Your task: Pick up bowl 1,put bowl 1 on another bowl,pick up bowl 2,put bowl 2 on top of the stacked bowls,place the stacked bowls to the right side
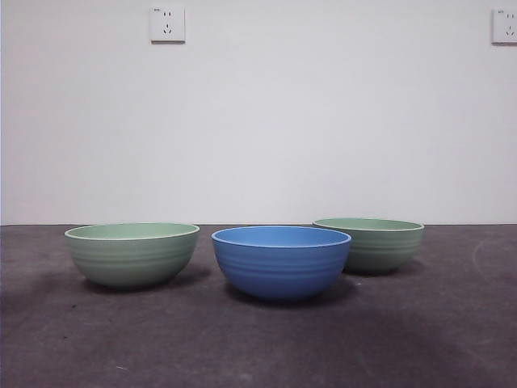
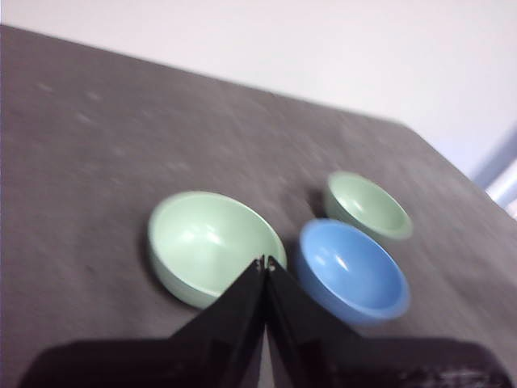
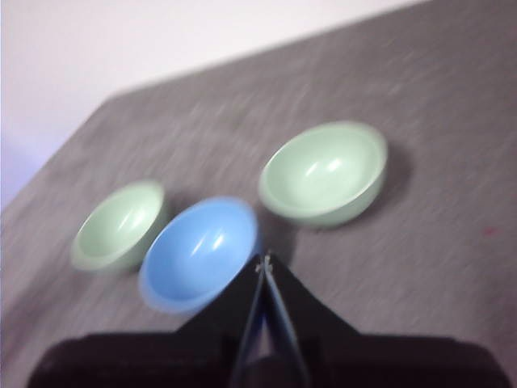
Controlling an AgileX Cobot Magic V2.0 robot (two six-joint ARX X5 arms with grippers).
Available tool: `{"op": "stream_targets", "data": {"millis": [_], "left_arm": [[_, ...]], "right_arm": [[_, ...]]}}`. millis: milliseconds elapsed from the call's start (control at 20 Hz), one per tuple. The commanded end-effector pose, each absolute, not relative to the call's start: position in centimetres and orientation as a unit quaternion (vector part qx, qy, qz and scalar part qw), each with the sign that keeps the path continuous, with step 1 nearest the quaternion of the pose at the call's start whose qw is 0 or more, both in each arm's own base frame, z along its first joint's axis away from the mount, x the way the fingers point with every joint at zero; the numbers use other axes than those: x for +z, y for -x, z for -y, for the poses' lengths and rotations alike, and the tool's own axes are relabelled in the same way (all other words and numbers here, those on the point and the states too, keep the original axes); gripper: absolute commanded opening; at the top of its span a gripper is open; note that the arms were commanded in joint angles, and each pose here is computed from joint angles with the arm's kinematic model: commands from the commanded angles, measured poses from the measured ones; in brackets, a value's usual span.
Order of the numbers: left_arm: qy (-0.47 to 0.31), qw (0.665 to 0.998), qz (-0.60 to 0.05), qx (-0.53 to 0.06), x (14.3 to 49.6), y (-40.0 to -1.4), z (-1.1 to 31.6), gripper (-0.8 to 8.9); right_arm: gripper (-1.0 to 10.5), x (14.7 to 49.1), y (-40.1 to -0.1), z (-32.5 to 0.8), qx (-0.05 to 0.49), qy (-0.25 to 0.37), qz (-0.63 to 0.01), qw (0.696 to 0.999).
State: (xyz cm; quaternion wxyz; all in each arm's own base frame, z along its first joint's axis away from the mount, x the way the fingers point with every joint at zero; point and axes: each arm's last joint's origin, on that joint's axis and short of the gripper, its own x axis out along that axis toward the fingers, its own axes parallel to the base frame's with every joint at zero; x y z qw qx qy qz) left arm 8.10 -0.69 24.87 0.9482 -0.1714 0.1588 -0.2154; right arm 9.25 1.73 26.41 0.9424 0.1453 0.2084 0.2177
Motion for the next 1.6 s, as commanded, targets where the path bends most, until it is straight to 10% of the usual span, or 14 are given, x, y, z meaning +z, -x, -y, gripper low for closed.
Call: {"op": "stream_targets", "data": {"millis": [50,1150,1400,1600], "left_arm": [[0.126,0.942,-0.180,-0.253,26.0,-8.0,0.8,-0.07],[0.047,0.885,-0.335,-0.320,30.1,-6.5,1.5,0.27],[0.070,0.885,-0.343,-0.308,30.1,-6.6,1.5,5.80],[0.083,0.882,-0.357,-0.297,30.0,-7.0,1.4,6.29]], "right_arm": [[-0.1,28.0,-9.1,-1.9,0.253,-0.098,-0.239,0.933],[0.1,32.6,-8.2,-2.5,0.319,-0.014,-0.371,0.872],[4.8,32.7,-8.4,-2.5,0.308,-0.040,-0.373,0.875],[6.6,32.6,-8.5,-2.5,0.305,-0.046,-0.378,0.873]]}}
